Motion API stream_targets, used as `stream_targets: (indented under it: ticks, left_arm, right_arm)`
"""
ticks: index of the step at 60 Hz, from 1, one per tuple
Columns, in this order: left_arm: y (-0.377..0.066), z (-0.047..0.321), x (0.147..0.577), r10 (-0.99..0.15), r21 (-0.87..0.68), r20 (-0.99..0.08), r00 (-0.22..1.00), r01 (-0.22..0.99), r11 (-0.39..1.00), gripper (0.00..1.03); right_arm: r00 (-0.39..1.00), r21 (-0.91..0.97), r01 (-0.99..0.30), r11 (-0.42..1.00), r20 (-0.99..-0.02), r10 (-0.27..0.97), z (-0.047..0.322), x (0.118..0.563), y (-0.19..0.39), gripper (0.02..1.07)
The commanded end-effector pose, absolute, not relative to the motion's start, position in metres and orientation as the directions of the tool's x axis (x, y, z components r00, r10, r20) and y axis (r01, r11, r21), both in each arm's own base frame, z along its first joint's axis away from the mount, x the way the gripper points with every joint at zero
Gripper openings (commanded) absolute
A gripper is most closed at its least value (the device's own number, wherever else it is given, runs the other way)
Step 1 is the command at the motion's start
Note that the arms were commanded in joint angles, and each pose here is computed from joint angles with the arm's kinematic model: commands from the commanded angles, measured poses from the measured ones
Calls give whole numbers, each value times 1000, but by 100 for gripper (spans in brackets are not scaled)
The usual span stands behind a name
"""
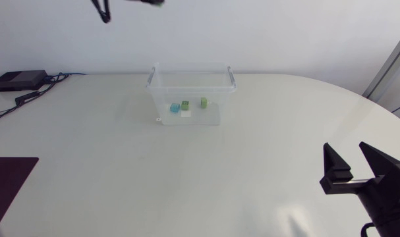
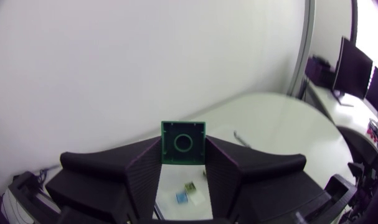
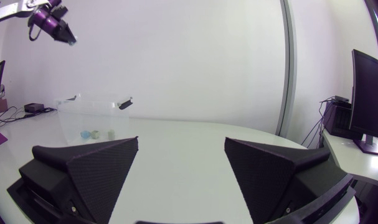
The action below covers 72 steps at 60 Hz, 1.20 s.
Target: Place the duplo bricks in the container
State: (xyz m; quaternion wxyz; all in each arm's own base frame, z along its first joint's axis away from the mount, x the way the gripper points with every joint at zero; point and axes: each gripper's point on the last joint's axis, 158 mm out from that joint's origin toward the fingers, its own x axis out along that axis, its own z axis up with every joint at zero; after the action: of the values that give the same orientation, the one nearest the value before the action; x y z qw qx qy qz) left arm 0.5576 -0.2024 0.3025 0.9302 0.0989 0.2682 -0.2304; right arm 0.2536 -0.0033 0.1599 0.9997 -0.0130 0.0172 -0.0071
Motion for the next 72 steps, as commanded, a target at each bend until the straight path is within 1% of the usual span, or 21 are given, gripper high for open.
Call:
stream_targets:
  ticks: [1,2,3,4,7,9,10,12,13,18,22,26,29,30,36,37,42,50,55,60,72]
  left_arm:
    - [-225,216,592,-339,93,-666,665,525,846,41]
    - [-223,172,588,-296,95,-745,598,535,840,41]
    - [-223,165,584,-280,102,-764,582,537,837,40]
    - [-222,162,579,-271,102,-779,566,540,835,40]
    - [-214,179,575,-268,101,-771,578,526,845,41]
    - [-200,179,576,-251,91,-778,576,499,862,48]
    - [-197,174,576,-245,85,-788,565,493,866,55]
    - [-193,153,570,-229,69,-826,515,496,866,79]
    - [-193,146,567,-225,61,-839,495,497,866,83]
    - [-186,113,553,-212,7,-896,390,489,872,92]
    - [-186,112,543,-203,-1,-910,361,489,872,94]
    - [-185,151,542,-222,10,-879,423,480,877,95]
    - [-179,189,548,-242,21,-828,506,458,888,95]
    - [-178,210,547,-252,29,-801,543,456,890,95]
    - [-183,283,536,-309,42,-693,652,464,885,96]
    - [-186,311,530,-328,49,-646,689,466,884,97]
    - [-191,385,500,-379,69,-514,770,478,876,97]
    - [-181,478,436,-425,91,-344,838,480,873,98]
    - [-174,476,416,-431,62,-383,817,488,870,98]
    - [-152,460,401,-390,15,-468,793,448,894,98]
    - [-103,442,398,-289,-20,-551,782,334,942,99]
  right_arm:
    - [998,-9,13,1000,-59,-13,149,254,-3,102]
    - [998,-9,11,1000,-59,-12,149,254,-3,102]
    - [998,-9,13,1000,-59,-13,149,254,-3,102]
    - [998,-9,11,1000,-59,-12,149,254,-3,102]
    - [998,-9,11,1000,-59,-12,149,254,-3,102]
    - [998,-9,11,1000,-59,-12,149,254,-3,102]
    - [998,-9,13,1000,-59,-13,149,254,-3,102]
    - [998,-9,11,1000,-59,-12,149,254,-3,102]
    - [998,-9,11,1000,-59,-12,149,254,-3,102]
    - [998,-9,11,1000,-59,-12,149,254,-3,102]
    - [998,-9,13,1000,-59,-13,149,254,-3,102]
    - [998,-9,13,1000,-59,-13,149,254,-3,102]
    - [998,-9,13,1000,-59,-13,149,254,-3,102]
    - [998,-9,13,1000,-59,-13,149,254,-3,102]
    - [998,-9,11,1000,-59,-12,149,254,-3,102]
    - [998,-9,11,1000,-59,-12,149,254,-3,102]
    - [998,-9,11,1000,-59,-12,149,254,-3,102]
    - [998,-9,11,1000,-59,-12,149,254,-3,102]
    - [998,-9,11,1000,-59,-12,149,254,-3,102]
    - [998,-9,11,1000,-59,-12,149,254,-3,102]
    - [998,-9,11,1000,-59,-12,149,254,-3,102]
